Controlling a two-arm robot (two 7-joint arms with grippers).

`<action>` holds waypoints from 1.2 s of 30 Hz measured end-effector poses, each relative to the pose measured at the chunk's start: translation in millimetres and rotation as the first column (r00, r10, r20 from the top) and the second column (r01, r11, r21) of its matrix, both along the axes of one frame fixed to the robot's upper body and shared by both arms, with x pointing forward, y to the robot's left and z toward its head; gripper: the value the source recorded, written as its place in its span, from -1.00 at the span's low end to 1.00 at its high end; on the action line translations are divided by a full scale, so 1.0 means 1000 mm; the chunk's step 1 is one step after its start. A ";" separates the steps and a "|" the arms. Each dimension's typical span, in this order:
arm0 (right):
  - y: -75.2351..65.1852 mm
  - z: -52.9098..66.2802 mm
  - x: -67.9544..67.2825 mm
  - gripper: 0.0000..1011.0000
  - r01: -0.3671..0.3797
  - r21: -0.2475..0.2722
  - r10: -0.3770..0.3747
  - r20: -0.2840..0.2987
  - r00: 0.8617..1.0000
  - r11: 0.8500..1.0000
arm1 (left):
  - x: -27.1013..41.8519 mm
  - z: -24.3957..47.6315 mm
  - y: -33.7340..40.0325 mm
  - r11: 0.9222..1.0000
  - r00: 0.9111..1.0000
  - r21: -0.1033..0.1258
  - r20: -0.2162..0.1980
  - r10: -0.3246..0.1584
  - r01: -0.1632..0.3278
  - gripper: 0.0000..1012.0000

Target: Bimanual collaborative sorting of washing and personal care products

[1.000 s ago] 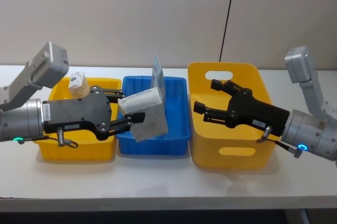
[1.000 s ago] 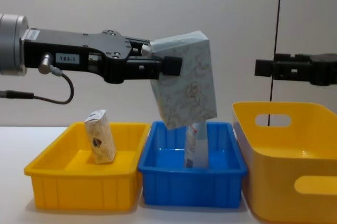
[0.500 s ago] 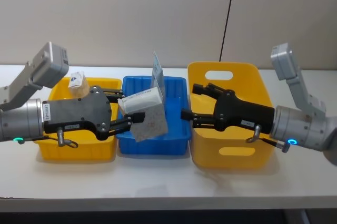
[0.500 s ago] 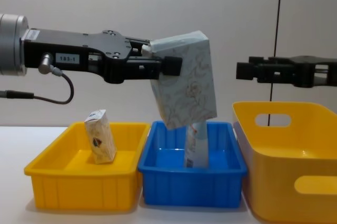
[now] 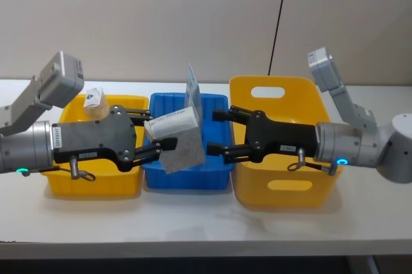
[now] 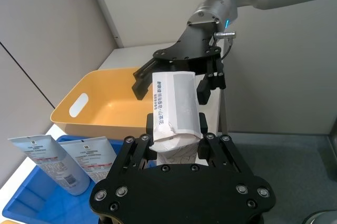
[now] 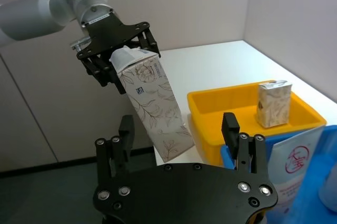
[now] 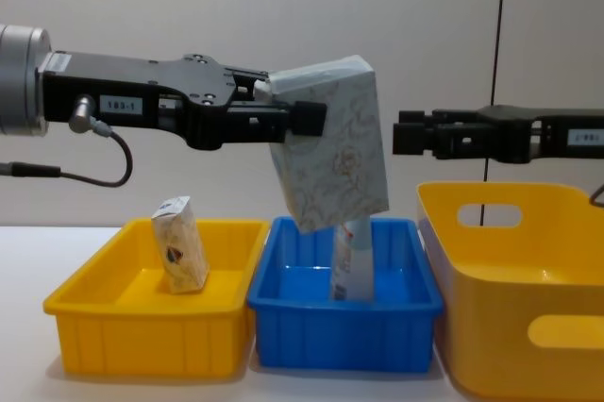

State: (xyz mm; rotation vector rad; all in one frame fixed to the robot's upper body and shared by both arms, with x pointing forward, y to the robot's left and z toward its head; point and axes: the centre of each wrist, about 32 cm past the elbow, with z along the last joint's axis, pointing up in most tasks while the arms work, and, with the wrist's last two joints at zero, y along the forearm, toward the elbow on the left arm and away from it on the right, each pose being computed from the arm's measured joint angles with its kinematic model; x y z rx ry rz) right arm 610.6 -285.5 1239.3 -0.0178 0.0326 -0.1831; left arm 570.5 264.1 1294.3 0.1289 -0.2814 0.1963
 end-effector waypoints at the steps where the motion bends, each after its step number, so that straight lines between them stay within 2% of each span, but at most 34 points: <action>1: 0.001 -0.001 0.002 0.98 -0.005 -0.003 0.005 -0.004 1.000 1.000 | 0.0000 0.0000 0.0000 1.000 1.000 0.000 0.000 0.000 0.000 -0.28; 10: 0.007 -0.002 0.018 0.98 -0.061 -0.025 0.061 -0.003 0.998 0.998 | 0.0000 0.0000 0.0000 1.000 1.000 0.000 0.000 0.000 0.000 -0.28; 20: 0.018 -0.004 0.030 0.98 -0.101 -0.042 0.101 -0.002 0.995 0.994 | 0.0000 0.0000 0.0000 1.000 1.000 0.000 0.000 0.000 0.000 -0.28; 36: 0.036 -0.006 0.039 0.98 -0.141 -0.041 0.141 0.008 0.990 0.989 | 0.0000 0.0000 0.0000 1.000 1.000 0.000 0.000 0.000 0.000 -0.28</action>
